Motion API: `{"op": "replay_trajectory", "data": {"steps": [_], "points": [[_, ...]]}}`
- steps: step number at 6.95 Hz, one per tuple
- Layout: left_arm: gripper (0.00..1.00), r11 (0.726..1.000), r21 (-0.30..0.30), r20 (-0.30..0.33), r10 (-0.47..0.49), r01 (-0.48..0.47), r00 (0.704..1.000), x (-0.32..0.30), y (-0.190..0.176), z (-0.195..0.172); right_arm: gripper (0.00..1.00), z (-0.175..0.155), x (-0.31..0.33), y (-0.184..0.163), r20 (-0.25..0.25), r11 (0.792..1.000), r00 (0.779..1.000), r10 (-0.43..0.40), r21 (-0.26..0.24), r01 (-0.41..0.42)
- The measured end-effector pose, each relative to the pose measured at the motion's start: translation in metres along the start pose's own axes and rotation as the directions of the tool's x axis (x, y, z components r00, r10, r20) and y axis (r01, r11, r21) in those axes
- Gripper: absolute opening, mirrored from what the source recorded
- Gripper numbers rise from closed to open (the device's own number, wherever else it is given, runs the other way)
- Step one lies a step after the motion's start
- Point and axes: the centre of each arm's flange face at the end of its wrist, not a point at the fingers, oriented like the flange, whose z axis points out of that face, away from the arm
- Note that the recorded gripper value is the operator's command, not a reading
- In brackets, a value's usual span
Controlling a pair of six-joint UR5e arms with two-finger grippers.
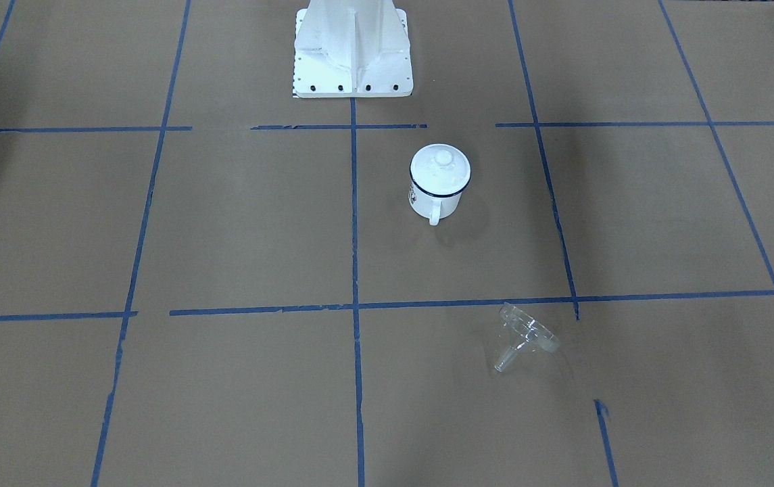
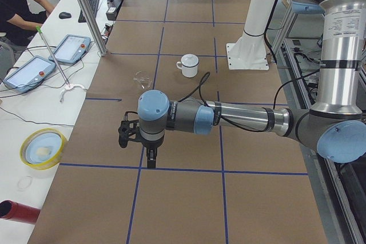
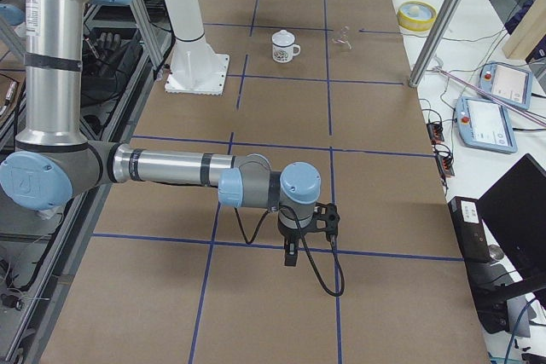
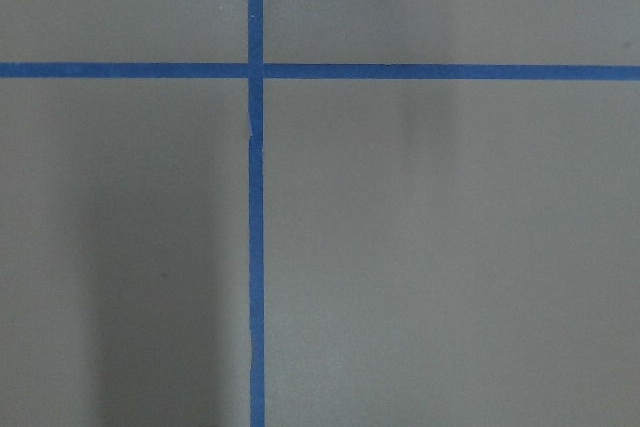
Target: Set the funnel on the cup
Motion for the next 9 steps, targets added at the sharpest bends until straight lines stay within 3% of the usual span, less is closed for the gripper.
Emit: {"op": "replay_trajectory", "data": {"steps": [2, 5, 6, 9], "points": [[1.00, 0.996, 0.016, -0.068, -0.084, 0.085, 0.994, 0.120, 0.008, 0.004, 1.00, 0.000, 0.000, 0.000, 0.000, 1.000, 1.000, 0.000, 0.000, 0.000], [1.00, 0.947, -0.110, -0.154, -0.318, 0.303, 0.936, 0.291, 0.053, 0.008, 1.00, 0.000, 0.000, 0.000, 0.000, 1.000, 1.000, -0.001, 0.001, 0.001], [1.00, 0.920, -0.158, -0.132, -0.380, 0.360, 0.915, 0.350, 0.071, 0.018, 1.00, 0.000, 0.000, 0.000, 0.000, 1.000, 1.000, -0.001, 0.001, 0.001], [0.97, 0.852, -0.163, 0.034, -0.500, 0.498, 0.866, 0.524, 0.112, 0.032, 1.00, 0.000, 0.000, 0.000, 0.000, 1.000, 1.000, -0.001, 0.001, 0.001]]}}
